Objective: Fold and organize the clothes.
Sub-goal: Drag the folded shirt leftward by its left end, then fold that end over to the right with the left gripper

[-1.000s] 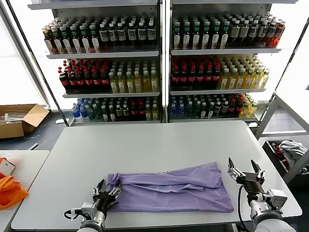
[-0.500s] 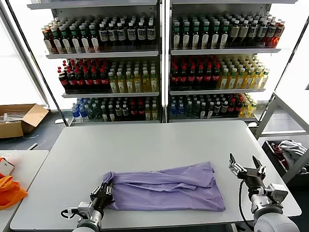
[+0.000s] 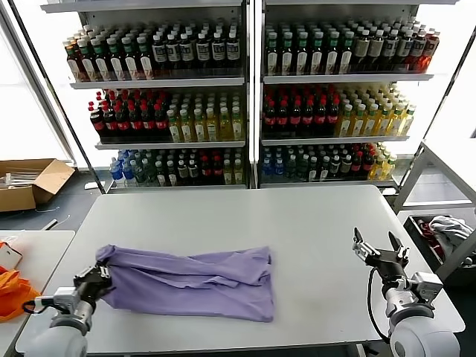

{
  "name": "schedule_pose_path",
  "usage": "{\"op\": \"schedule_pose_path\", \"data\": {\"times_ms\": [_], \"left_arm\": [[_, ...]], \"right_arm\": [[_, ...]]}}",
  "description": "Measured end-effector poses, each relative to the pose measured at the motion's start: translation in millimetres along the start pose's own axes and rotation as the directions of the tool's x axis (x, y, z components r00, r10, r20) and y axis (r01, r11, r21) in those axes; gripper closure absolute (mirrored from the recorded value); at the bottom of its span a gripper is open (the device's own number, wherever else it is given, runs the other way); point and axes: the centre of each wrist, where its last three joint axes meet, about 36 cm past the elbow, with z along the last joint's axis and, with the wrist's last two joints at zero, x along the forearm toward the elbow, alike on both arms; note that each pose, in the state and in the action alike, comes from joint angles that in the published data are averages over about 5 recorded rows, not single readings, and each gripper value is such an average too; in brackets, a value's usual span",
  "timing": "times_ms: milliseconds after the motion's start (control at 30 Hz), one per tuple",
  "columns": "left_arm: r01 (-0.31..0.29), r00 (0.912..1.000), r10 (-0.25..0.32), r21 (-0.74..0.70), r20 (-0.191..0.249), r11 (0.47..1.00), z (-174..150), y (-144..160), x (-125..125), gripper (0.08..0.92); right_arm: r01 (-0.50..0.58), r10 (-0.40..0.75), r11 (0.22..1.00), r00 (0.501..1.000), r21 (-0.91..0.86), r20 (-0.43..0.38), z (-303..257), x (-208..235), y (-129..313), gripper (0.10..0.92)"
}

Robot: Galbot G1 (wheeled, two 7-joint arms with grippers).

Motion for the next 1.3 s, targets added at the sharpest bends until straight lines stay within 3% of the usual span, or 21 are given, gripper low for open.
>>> {"op": "schedule_pose_path", "data": {"times_ms": [200, 400, 633, 800, 1067, 1300], "left_arm": [[0.126, 0.9905, -0.117, -0.139, 0.071, 0.982, -23.7, 65.9, -12.2, 0.89], [0.141, 0.9874, -0.12, -0.222, 0.103, 0.965, -29.0, 72.7, -10.7, 0.89], [0.05, 0.9958, -0.031, -0.224, 0.087, 0.973, -14.4, 24.4, -6.5, 0.89], [-0.042, 0.9962, 0.055, -0.181, 0.067, 0.983, -5.7, -19.0, -2.0, 0.89], [-0.175, 0.9819, 0.181, -0.089, 0.058, 0.98, 0.0, -79.7, 10.1, 0.89], [-0.255, 0.9648, 0.256, -0.026, 0.06, 0.967, 0.5, -120.0, 19.2, 0.89]], "right_arm": [[-0.003, 0.003, 1.0, 1.0, -0.012, 0.0, 1.1, -2.3, 2.5, 0.2], [-0.01, 0.01, 1.0, 1.0, -0.014, 0.002, 1.4, 1.4, 3.2, 0.2], [-0.019, 0.019, 1.0, 1.0, -0.007, 0.007, 0.1, 12.8, 3.6, 0.2], [-0.02, 0.02, 1.0, 1.0, 0.002, 0.005, 0.4, 23.8, 5.8, 0.2], [0.003, -0.003, 1.0, 1.0, 0.028, 0.002, 0.5, 31.7, 10.5, 0.2], [0.04, -0.04, 0.998, 0.999, 0.04, 0.0, -3.7, 31.8, 16.3, 0.2]]}}
